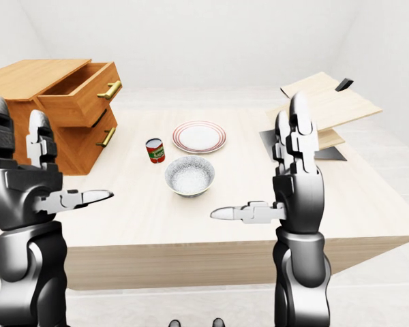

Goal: Close the top drawer of the cabinet.

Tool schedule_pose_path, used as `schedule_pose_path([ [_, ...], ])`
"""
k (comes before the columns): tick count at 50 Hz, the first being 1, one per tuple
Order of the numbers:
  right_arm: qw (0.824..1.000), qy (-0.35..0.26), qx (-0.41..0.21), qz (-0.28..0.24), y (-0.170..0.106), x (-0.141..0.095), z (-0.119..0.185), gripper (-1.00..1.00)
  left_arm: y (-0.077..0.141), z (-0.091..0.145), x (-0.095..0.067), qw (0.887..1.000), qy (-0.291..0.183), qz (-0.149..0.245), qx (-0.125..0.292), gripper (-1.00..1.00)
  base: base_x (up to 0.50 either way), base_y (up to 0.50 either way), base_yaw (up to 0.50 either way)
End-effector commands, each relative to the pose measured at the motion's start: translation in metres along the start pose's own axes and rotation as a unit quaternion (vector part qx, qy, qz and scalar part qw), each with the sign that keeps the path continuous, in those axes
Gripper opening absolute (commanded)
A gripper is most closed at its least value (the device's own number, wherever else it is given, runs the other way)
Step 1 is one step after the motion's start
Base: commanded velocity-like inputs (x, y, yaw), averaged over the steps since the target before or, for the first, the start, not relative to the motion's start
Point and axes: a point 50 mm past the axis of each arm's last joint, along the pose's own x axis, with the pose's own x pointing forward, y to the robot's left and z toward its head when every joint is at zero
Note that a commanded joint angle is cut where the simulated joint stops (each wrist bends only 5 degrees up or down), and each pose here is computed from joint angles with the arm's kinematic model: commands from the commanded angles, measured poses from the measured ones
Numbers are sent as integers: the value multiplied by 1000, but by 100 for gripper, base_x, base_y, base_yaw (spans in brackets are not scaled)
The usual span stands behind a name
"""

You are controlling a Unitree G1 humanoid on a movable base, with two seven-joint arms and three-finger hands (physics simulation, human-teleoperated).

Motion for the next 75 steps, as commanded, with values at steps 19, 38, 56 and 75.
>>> schedule_pose_path([
  [19,1000,21,-18,-5,-4,-5,-6,100,-6,25,-5,999,-51,-6,-8,100,0,0,0],
  [38,1000,2,-23,10,-2,-4,2,100,-7,26,-4,999,-54,-7,-1,100,0,0,0],
  [56,999,0,-31,25,0,-5,4,100,-7,25,-3,998,-55,-9,1,100,0,38,0],
  [75,1000,7,-13,12,-4,-7,2,100,-5,25,2,998,-60,-1,8,100,0,50,0],
])
